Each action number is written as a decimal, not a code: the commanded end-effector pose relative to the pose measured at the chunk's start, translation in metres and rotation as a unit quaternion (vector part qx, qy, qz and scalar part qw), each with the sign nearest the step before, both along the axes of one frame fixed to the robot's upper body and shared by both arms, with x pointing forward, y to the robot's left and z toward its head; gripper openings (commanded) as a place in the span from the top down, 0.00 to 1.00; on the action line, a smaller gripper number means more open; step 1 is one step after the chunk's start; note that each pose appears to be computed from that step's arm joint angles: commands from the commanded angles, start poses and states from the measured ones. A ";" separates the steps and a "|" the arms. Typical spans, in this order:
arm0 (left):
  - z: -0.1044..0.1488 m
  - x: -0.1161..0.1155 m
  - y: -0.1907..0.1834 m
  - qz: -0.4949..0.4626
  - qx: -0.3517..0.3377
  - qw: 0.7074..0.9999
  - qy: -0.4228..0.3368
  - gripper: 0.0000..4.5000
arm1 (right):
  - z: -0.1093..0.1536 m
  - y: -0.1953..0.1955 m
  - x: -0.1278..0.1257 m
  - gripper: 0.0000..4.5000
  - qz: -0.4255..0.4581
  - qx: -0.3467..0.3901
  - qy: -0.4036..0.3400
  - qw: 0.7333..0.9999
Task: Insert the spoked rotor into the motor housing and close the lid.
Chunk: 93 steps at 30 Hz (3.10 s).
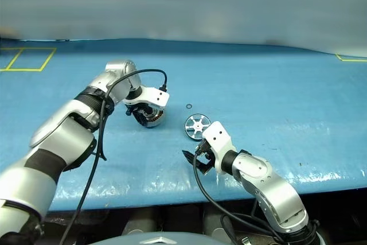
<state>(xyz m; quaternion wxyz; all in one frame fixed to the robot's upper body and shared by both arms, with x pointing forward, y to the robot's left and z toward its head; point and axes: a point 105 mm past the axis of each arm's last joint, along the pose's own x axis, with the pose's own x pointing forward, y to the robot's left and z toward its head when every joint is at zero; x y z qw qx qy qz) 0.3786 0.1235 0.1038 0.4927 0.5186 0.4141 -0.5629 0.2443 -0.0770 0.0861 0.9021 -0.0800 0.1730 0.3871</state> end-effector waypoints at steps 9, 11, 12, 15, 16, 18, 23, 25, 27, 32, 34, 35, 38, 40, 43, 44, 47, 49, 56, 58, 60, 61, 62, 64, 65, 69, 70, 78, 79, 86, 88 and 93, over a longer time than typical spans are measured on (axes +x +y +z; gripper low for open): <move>-0.006 -0.033 -0.019 -0.069 -0.019 0.997 0.015 0.56 | 0.012 0.008 0.005 0.00 0.013 0.020 -0.028 0.999; -0.006 -0.042 -0.025 -0.092 -0.024 0.995 0.020 0.56 | 0.012 0.008 0.006 0.00 0.016 0.020 -0.028 0.999; -0.006 -0.047 -0.028 -0.104 -0.027 0.994 0.023 0.56 | 0.012 0.009 0.006 0.00 0.017 0.020 -0.029 0.999; -0.006 -0.060 -0.034 -0.151 -0.031 0.988 0.027 0.56 | 0.012 0.009 0.007 0.00 0.018 0.020 -0.029 0.999; -0.006 -0.064 -0.035 -0.171 -0.029 0.984 0.026 0.56 | 0.012 0.009 0.007 0.00 0.018 0.020 -0.029 0.999; -0.007 -0.072 -0.037 -0.198 -0.027 0.979 0.029 0.56 | 0.013 0.008 0.007 0.00 0.017 0.019 -0.030 0.999; -0.013 -0.089 -0.040 -0.239 -0.029 0.970 0.043 0.56 | 0.012 0.005 0.007 0.00 0.012 0.017 -0.030 0.999; -0.015 -0.092 -0.038 -0.252 -0.021 0.967 0.045 0.56 | 0.012 0.005 0.006 0.00 0.011 0.017 -0.030 0.999; -0.016 -0.093 -0.037 -0.266 -0.016 0.963 0.044 0.56 | 0.012 0.005 0.006 0.00 0.009 0.018 -0.030 0.999; -0.014 -0.093 -0.041 -0.283 -0.022 0.958 0.037 0.56 | 0.011 0.004 0.004 0.00 0.006 0.018 -0.029 0.999; -0.012 -0.093 -0.043 -0.286 -0.022 0.957 0.035 0.56 | 0.011 0.004 0.004 0.00 0.005 0.018 -0.029 0.999; -0.011 -0.093 -0.044 -0.288 -0.023 0.957 0.033 0.56 | 0.011 0.004 0.004 0.00 0.005 0.018 -0.030 0.999; -0.005 -0.094 -0.050 -0.295 -0.034 0.954 0.024 0.37 | 0.011 0.005 0.005 0.00 0.004 0.018 -0.031 0.999; 0.000 -0.095 -0.054 -0.299 -0.045 0.953 0.017 0.23 | 0.011 0.005 0.005 0.00 0.004 0.018 -0.031 0.999; 0.010 -0.099 -0.062 -0.303 -0.066 0.951 0.009 0.00 | 0.011 0.005 0.006 0.00 0.006 0.017 -0.031 0.999; 0.013 -0.099 -0.064 -0.305 -0.071 0.950 0.006 0.00 | 0.012 0.005 0.006 0.00 0.007 0.017 -0.032 0.999; 0.025 -0.100 -0.067 -0.311 -0.080 0.947 -0.007 0.00 | 0.012 0.005 0.007 0.00 0.009 0.017 -0.033 0.999; 0.035 -0.101 -0.070 -0.307 -0.098 0.946 -0.017 0.00 | 0.013 0.005 0.008 0.00 0.010 0.016 -0.033 0.999; 0.064 -0.100 -0.059 -0.282 -0.129 0.950 -0.034 0.00 | 0.014 0.003 0.009 0.00 0.013 0.013 -0.034 0.999; 0.074 -0.102 -0.055 -0.267 -0.154 0.951 -0.036 0.00 | 0.016 0.003 0.010 0.00 0.013 0.013 -0.037 0.999; 0.085 -0.102 -0.052 -0.234 -0.199 0.951 -0.045 0.00 | 0.019 -0.001 0.012 0.00 0.010 0.010 -0.044 0.999; 0.090 -0.100 -0.050 -0.210 -0.227 0.949 -0.054 0.00 | 0.022 -0.003 0.013 0.00 0.008 0.009 -0.048 0.999; 0.096 -0.098 -0.050 -0.181 -0.263 0.945 -0.066 0.00 | 0.025 -0.005 0.014 0.00 0.007 0.007 -0.054 0.998; 0.105 -0.093 -0.046 -0.112 -0.336 0.930 -0.102 0.00 | 0.031 -0.009 0.018 0.00 0.008 0.002 -0.066 0.998; 0.107 -0.091 -0.043 -0.078 -0.369 0.919 -0.116 0.00 | 0.034 -0.010 0.020 0.00 0.009 0.000 -0.071 0.997; 0.101 -0.090 -0.026 0.059 -0.470 0.866 -0.158 0.00 | 0.043 -0.015 0.034 0.00 0.009 -0.017 -0.084 0.996; 0.095 -0.093 -0.020 0.092 -0.488 0.852 -0.166 0.00 | 0.046 -0.015 0.039 0.00 0.007 -0.022 -0.088 0.996; 0.050 -0.133 -0.001 0.264 -0.583 0.733 -0.231 0.00 | 0.068 -0.009 0.093 0.00 -0.005 -0.054 -0.096 0.994; 0.044 -0.136 0.000 0.280 -0.584 0.724 -0.236 0.00 | 0.068 -0.007 0.099 0.00 -0.006 -0.063 -0.096 0.993; 0.014 -0.154 0.007 0.357 -0.593 0.667 -0.276 0.00 | 0.052 0.008 0.135 0.00 0.004 -0.110 -0.072 0.991; 0.009 -0.158 0.004 0.370 -0.606 0.653 -0.263 0.00 | 0.043 0.011 0.143 0.00 -0.002 -0.127 -0.059 0.990; -0.001 -0.166 0.001 0.379 -0.617 0.640 -0.257 0.00 | 0.038 0.026 0.157 0.00 -0.016 -0.115 -0.026 0.993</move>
